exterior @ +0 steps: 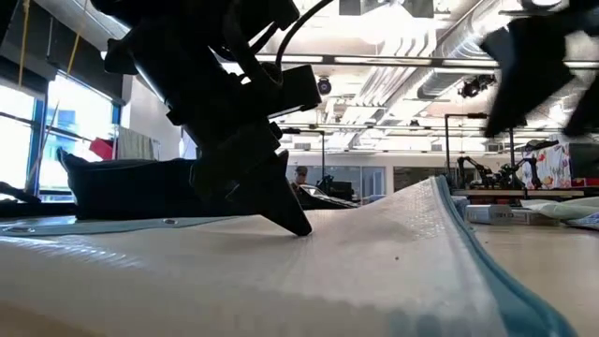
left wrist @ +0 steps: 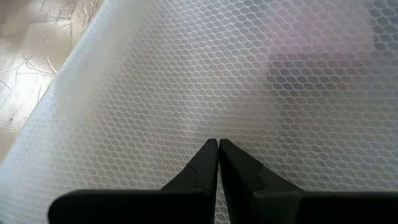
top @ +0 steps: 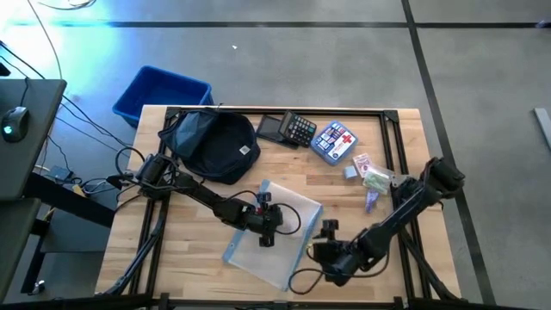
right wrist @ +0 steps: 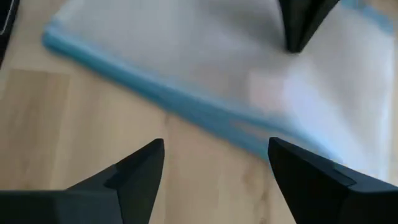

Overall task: Unpack backpack
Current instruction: Remove the pink charger adapter from the transparent zip bag

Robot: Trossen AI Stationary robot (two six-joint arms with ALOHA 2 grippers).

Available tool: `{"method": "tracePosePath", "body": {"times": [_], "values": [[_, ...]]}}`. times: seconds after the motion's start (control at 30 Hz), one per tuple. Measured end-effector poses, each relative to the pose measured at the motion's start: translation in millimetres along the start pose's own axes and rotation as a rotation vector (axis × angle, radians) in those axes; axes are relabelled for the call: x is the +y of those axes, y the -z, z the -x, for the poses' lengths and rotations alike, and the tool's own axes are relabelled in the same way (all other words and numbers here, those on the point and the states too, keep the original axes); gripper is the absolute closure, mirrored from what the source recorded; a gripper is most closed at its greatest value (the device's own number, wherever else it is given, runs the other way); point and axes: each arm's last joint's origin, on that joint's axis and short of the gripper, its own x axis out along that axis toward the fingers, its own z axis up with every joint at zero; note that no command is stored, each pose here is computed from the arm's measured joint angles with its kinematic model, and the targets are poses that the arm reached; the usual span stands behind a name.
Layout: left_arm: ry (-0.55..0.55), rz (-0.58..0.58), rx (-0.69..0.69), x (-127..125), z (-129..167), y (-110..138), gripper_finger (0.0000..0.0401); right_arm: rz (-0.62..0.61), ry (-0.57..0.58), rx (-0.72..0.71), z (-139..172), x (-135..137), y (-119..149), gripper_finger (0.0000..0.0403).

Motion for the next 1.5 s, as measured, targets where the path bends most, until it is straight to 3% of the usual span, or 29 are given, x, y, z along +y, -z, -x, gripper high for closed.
{"method": "tracePosePath", "body": {"times": [0.13,0.23,0.37,0.53,1.0,1.13,1.3,1.5], "values": [[0.0,-0.001,0.0,0,0,0,0.0401,-0.105,0.073,0.01,-29,-19,39,0.0153],[0.002,-0.006,-0.007,0,0,0,0.0401,-0.186,0.086,-0.054,-45,-34,47,0.0164],[0.008,-0.015,-0.032,-1,-1,-3,0.0401,-0.186,-0.007,-0.208,-55,-41,45,0.017],[0.013,-0.036,-0.052,-1,-1,-4,0.0401,-0.194,-0.018,-0.31,-61,-53,39,0.0166],[0.034,-0.041,-0.096,-1,-2,-9,0.0401,-0.187,-0.178,-0.259,-82,-65,34,0.0088],[0.019,-0.046,-0.074,-1,-2,-7,0.0401,-0.178,-0.177,-0.259,-83,-64,34,0.0104],[-0.051,-0.036,-0.026,2,-1,-2,0.0401,-0.154,-0.13,-0.266,-82,-63,36,0.016],[-0.089,-0.047,0.033,5,0,4,0.0401,-0.153,-0.173,-0.235,-80,-62,37,0.0161]]}}
